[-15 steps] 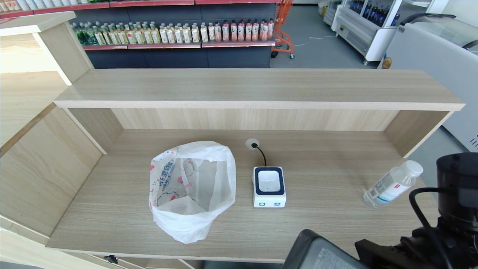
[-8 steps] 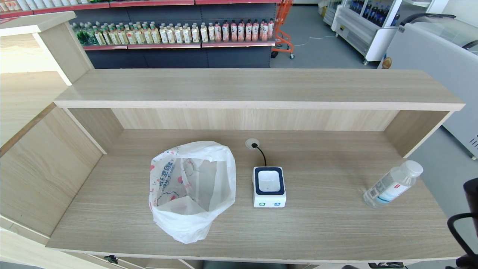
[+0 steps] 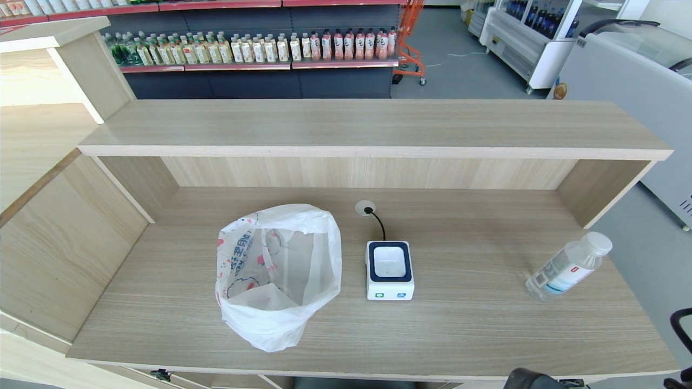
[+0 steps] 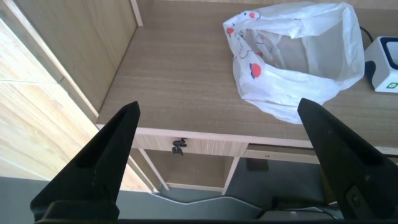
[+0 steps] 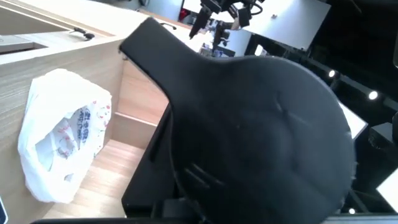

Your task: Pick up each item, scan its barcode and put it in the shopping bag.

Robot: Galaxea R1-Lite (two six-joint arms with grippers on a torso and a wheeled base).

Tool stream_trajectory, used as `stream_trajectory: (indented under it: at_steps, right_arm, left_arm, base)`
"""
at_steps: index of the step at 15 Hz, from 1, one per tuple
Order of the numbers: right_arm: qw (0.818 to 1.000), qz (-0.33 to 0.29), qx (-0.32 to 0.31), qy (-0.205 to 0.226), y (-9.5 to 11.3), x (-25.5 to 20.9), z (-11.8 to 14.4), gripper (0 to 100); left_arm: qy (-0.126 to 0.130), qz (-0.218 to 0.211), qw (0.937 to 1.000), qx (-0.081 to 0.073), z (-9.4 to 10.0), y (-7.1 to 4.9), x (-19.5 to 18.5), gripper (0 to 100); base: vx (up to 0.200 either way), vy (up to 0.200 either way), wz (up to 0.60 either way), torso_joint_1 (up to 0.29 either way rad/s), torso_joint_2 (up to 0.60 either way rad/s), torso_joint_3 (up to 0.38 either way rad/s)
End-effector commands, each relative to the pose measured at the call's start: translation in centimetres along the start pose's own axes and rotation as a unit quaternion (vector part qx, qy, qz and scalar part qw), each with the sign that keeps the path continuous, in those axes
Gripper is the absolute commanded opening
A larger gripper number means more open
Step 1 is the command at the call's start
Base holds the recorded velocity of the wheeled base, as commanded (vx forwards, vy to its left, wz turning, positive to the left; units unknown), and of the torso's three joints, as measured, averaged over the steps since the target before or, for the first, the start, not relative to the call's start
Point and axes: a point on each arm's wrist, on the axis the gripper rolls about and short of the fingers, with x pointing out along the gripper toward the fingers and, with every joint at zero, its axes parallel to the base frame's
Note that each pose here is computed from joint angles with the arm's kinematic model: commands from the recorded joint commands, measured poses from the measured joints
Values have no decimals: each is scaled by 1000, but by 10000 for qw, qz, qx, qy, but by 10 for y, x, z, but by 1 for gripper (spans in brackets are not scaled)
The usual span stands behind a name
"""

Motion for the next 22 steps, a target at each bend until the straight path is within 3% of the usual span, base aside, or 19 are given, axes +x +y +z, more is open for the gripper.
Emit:
stream_trajectory:
  at_steps: [1,22]
  right_arm:
    - [9993,203,-251,209,5,-7,3,0]
    - [9994,214,-178,189,7,-7,6,0]
  left_arm:
    - [-3,1,10000,-1,0,0,0,100]
    - [-3,1,10000,-1,0,0,0,100]
  base:
    - [0,0,0,0,0,0]
    - [0,0,0,0,0,0]
